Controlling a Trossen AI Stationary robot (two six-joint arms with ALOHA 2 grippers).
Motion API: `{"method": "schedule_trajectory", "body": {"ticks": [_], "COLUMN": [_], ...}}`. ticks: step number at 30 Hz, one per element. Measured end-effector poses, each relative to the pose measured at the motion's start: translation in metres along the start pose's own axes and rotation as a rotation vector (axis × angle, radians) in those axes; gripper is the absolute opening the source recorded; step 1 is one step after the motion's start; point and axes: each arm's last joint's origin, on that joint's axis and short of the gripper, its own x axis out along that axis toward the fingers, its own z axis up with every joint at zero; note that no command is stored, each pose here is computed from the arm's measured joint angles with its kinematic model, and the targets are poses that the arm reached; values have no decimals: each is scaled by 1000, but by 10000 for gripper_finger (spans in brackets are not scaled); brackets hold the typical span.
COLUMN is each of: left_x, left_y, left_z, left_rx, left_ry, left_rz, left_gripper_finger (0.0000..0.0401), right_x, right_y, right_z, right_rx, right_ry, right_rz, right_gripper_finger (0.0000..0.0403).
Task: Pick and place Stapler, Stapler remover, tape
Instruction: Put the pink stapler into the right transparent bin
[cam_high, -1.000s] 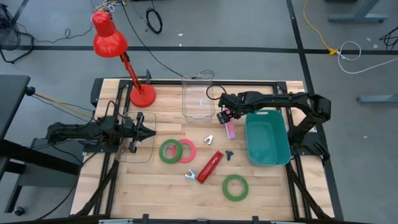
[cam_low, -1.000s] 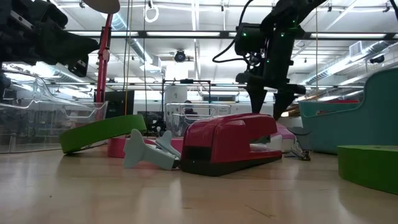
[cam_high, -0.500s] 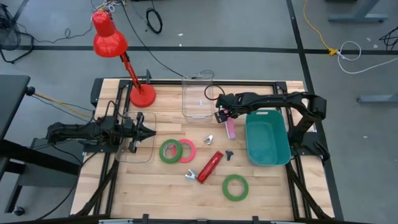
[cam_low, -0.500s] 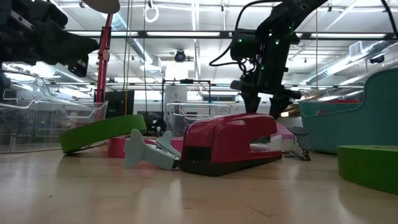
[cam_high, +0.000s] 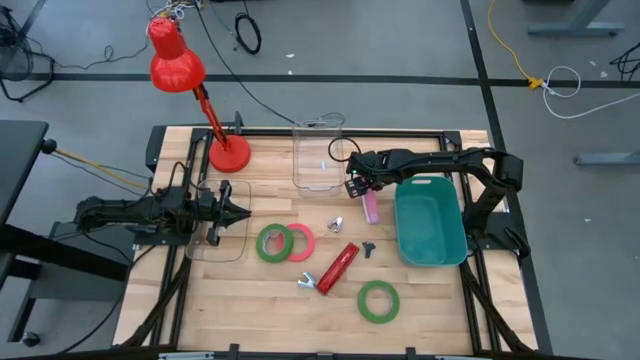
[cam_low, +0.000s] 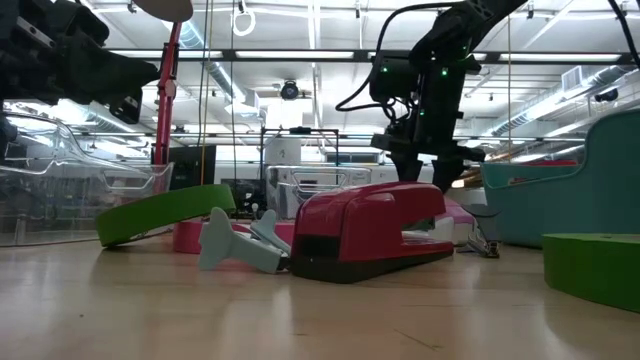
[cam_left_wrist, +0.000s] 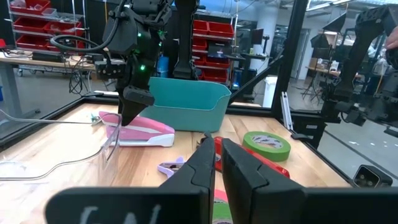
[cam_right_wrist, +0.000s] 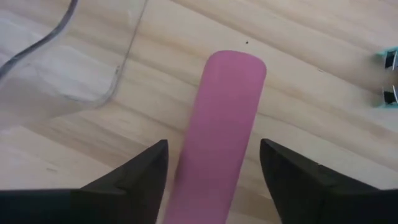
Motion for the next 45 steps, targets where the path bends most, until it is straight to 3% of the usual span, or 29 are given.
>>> {"method": "schedule_trajectory", "body": {"ticks": [12,28,45], "left_x": [0,0,0], "left_y": [0,0,0], "left_z": [0,0,0], "left_rx": [0,0,0], "left_ry": [0,0,0], "left_rz": [0,0,0], "left_gripper_finger": [30,30,30], "right_x": [0,-8,-61], "right_y": [0,-2,-19], "right_z": [-1,0,13], "right_rx": [16,20,34], "right_ry": [19,4,-137], "right_rz": [19,19,-6], "right_gripper_finger": [139,128,128]}}
